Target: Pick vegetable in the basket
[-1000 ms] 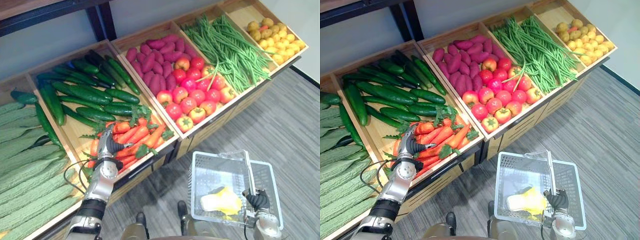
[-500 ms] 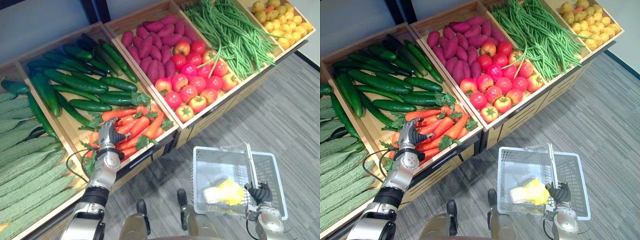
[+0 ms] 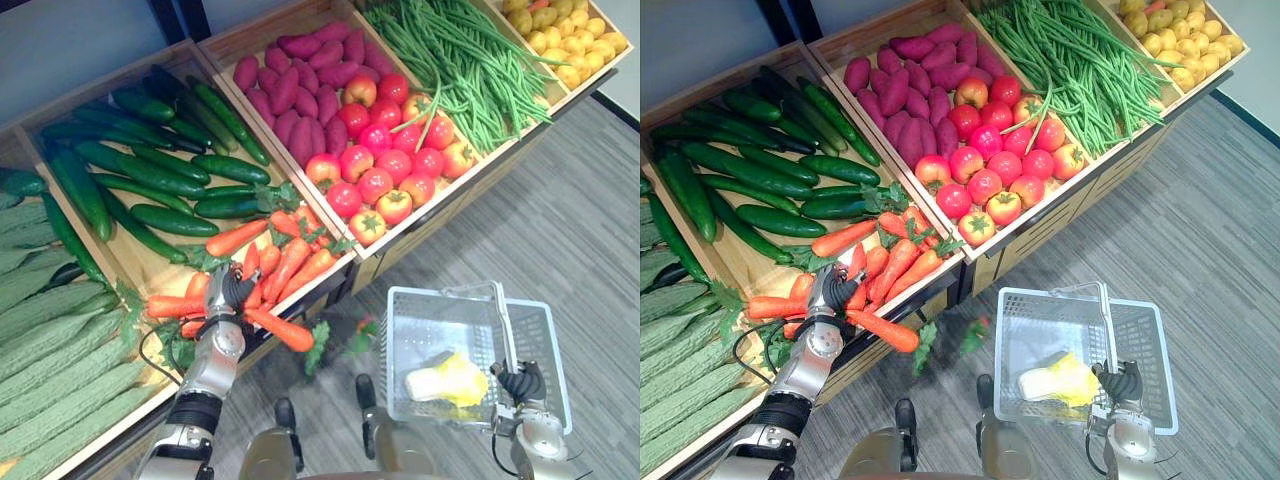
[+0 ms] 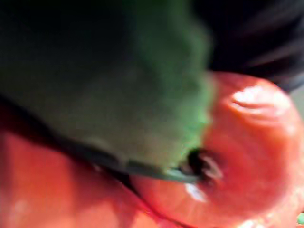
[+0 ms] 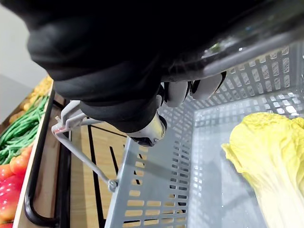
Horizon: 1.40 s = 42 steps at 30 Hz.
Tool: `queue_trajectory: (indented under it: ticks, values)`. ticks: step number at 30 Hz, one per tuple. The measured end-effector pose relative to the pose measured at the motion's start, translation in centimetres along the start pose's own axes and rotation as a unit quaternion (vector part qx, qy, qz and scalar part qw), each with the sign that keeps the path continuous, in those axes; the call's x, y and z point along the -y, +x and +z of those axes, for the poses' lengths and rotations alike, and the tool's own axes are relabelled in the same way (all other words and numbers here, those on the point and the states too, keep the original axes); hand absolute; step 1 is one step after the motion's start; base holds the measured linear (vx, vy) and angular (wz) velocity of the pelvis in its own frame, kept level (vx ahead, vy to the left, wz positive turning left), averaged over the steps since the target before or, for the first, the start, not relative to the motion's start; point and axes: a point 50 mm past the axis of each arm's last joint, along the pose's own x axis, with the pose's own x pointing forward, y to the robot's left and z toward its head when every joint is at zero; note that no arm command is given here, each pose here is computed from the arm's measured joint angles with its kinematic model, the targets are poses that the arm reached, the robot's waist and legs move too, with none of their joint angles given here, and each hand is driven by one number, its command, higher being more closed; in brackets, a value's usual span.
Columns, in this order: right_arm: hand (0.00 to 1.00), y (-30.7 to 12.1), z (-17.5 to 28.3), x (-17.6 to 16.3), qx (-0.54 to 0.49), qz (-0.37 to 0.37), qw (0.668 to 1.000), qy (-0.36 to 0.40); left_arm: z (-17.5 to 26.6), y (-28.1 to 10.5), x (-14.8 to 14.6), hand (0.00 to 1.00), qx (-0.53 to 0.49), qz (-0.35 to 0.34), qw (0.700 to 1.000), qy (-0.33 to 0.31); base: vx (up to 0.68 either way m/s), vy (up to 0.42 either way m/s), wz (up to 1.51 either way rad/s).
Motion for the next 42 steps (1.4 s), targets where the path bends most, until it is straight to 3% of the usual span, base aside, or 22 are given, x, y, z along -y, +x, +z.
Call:
queue_trajectory:
  ticks: [10,22,30,37,42]
  values:
    - [1.0,-0.1,-0.2,-0.2,-0.003,-0.001,1.0,0.008,1.4,-0.7,-4.4,1.0,0.036,0.12,0.991,-0.047,0.0,0.0,0.0]
    - [1.0,0.5,1.3,-0.9,0.022,0.003,0.999,0.023,6.0,-5.2,-8.0,1.0,0.131,0.22,0.94,-0.228,-0.01,0.007,-0.19]
    - [1.0,-0.3,7.5,-1.3,0.151,-0.005,0.987,0.055,9.6,-6.6,-6.3,1.0,0.194,0.161,0.913,-0.32,-0.04,0.039,-1.04]
    - [1.0,0.5,9.6,-4.4,0.182,0.044,0.981,0.045,8.8,-6.2,-4.7,1.0,0.167,0.123,0.924,-0.321,0.08,-0.077,-1.23]
    - [1.0,0.5,9.7,-4.4,0.186,0.056,0.981,0.025,9.9,-6.4,-1.1,1.0,0.173,0.027,0.93,-0.323,0.22,-0.144,-0.87]
